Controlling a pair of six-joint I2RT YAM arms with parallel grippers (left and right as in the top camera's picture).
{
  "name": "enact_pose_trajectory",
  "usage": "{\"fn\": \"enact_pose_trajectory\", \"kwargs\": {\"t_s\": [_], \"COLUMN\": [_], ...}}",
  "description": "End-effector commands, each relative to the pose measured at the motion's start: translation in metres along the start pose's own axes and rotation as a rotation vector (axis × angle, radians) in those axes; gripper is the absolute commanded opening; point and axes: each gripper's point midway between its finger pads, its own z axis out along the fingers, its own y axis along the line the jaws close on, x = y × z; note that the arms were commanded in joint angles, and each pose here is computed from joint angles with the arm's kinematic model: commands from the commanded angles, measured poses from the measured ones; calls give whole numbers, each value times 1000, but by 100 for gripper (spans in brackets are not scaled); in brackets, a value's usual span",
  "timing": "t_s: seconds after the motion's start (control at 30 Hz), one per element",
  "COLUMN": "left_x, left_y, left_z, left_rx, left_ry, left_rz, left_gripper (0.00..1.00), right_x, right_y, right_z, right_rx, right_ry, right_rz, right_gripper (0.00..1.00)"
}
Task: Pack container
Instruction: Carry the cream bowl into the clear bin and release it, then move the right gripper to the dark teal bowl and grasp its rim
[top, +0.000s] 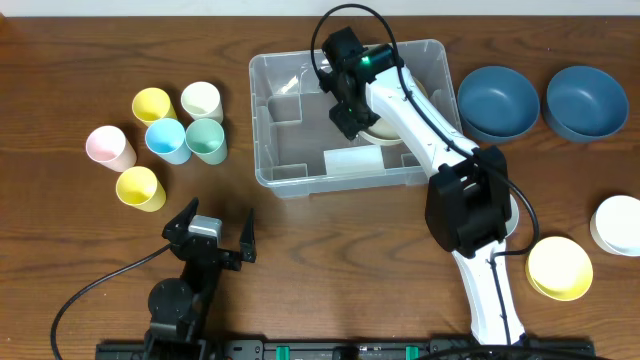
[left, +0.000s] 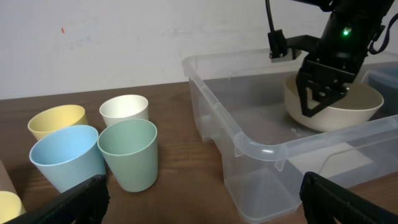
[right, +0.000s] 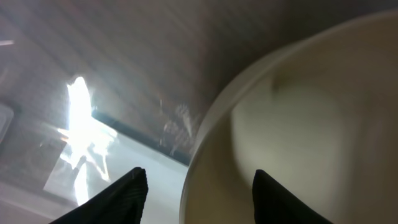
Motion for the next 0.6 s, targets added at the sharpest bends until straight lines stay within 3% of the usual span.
{"fn": "enact_pose_trajectory", "kwargs": {"t_s": [0.0, 0.33, 0.43, 0.57], "left_x": [15, 15, 15, 15], "left_y": [0, 0, 0, 0], "left_z": [1, 1, 1, 1], "left_rx": [2, 2, 2, 2], "left_ry": [45, 45, 45, 45], "left_rz": [6, 6, 6, 6], "left_gripper": [98, 98, 98, 98], "right_x": [-9, -24, -11, 15], "right_y": [-2, -29, -64, -118], "right_z": [-20, -156, -185, -185], "right_rx": [13, 22, 47, 35], "right_ry": [-26, -218, -268, -246], "right_rz": [9, 150, 321, 596], "right_gripper": [56, 58, 60, 58]}}
